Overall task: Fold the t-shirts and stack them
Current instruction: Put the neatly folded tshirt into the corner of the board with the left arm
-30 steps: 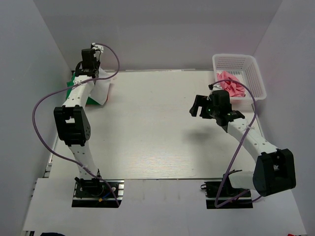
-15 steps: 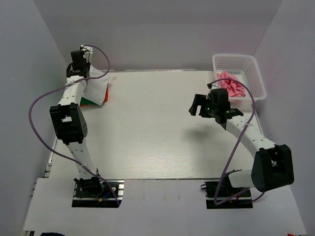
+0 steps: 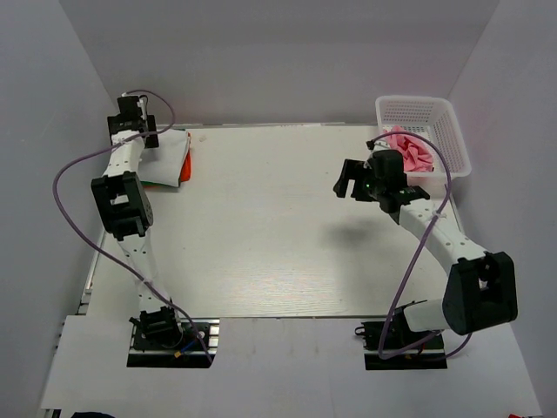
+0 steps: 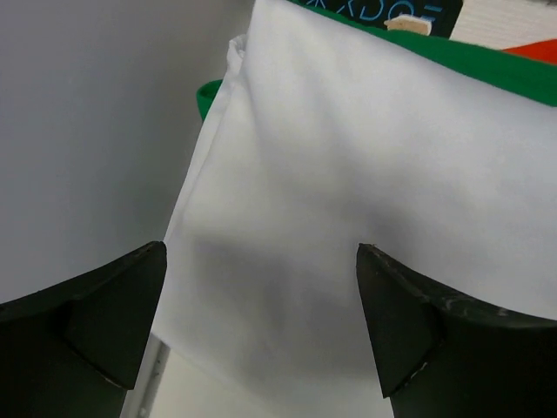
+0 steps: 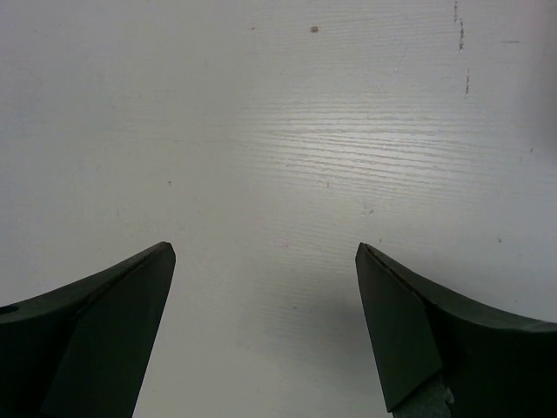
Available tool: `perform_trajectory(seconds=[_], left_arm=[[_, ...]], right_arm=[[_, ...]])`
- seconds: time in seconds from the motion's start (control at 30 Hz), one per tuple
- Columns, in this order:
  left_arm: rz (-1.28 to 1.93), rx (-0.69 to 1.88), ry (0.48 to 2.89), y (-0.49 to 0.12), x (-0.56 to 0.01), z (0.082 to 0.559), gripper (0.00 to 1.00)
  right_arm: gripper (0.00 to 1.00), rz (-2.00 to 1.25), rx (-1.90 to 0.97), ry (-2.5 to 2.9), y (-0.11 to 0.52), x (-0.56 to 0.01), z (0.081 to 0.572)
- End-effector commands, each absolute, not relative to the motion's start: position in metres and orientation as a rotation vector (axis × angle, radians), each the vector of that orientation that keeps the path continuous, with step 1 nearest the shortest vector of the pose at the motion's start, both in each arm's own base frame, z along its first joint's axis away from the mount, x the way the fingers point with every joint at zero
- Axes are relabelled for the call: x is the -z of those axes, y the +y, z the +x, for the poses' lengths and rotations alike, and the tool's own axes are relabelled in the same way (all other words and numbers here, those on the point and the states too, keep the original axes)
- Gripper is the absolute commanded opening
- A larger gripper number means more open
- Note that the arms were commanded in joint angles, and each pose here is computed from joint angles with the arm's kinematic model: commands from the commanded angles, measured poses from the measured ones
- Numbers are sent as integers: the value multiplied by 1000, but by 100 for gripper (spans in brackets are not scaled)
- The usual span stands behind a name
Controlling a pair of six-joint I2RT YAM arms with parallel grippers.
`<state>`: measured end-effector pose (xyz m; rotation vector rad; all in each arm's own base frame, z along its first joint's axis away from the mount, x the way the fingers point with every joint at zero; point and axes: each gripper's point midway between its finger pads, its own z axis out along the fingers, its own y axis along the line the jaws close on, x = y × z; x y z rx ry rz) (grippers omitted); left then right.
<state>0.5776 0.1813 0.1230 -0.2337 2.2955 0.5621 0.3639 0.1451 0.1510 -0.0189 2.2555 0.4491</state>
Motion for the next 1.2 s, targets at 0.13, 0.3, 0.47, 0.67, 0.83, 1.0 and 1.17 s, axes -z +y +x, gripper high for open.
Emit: perform_trajectory(seconds=[0.13, 0.3, 0.47, 0.67, 0.83, 1.0, 1.17], left_arm=[[-352, -131, 2141, 97, -217, 527, 100], [-50, 407, 1786, -27, -301, 446, 100], [30, 560, 1777, -77, -257, 367, 100], [20, 538, 1815, -86, -228, 341, 100], [-28, 451, 1861, -74, -216, 343, 100], [-46, 429, 1860, -70, -213, 344, 100], [-46, 429, 1860, -70, -213, 344, 100]], right_arm=[[90, -23, -462, 2091, 138, -193, 351], [90, -7, -486, 2036, 130, -187, 324], [90, -14, -518, 1899, 124, -209, 304], [90, -21, -547, 1908, 128, -214, 298], [90, -23, -589, 1925, 133, -207, 295], [90, 89, -556, 1988, 125, -196, 301], [90, 97, -528, 1999, 122, -187, 302]])
